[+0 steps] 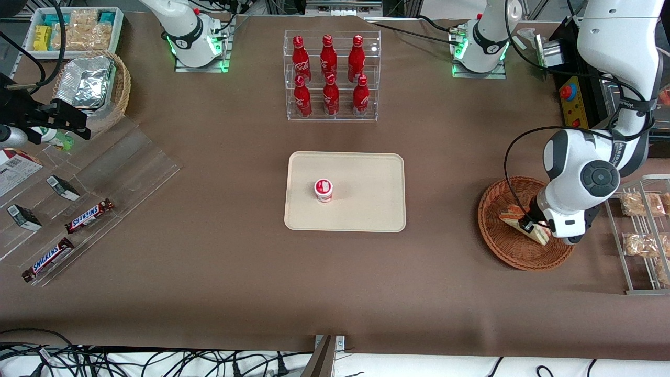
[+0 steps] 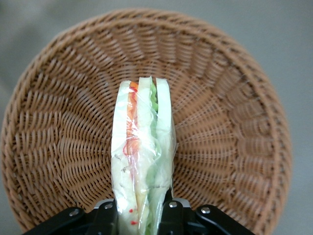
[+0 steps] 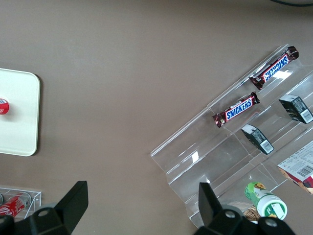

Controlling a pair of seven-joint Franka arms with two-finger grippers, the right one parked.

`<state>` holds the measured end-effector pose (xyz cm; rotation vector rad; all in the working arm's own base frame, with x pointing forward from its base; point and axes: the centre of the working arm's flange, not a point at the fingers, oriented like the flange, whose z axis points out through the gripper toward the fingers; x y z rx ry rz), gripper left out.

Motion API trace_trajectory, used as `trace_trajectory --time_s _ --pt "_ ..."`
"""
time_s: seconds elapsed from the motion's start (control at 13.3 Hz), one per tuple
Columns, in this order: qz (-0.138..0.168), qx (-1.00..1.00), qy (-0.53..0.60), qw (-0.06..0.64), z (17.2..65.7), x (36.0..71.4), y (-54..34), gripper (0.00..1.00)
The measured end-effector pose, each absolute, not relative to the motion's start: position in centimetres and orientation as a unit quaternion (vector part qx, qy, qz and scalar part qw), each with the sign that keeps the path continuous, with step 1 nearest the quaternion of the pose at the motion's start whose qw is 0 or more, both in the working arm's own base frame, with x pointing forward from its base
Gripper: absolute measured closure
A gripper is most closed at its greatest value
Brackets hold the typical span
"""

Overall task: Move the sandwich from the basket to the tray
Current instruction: 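Lower the left gripper and close it on the sandwich, then lift the sandwich and carry it over the white tray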

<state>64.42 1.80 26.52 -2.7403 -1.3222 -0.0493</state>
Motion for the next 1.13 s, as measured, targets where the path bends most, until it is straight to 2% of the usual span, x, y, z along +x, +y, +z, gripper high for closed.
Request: trace_trajectory --time_s 0.15,0.45,0.83,1.13 --pt "-0.009 -0.911 -0.408 0.056 30.2 65.2 1.6 0.81" --pt "-0.005 -0.937 -0.344 0.06 38.6 65.6 0.2 0.81" --pt "0.019 -0.968 -0.246 0.054 44.2 65.5 -6.1 0.81" --pt "0.022 -0.985 -0.17 0.035 48.3 64.6 -13.0 0.81"
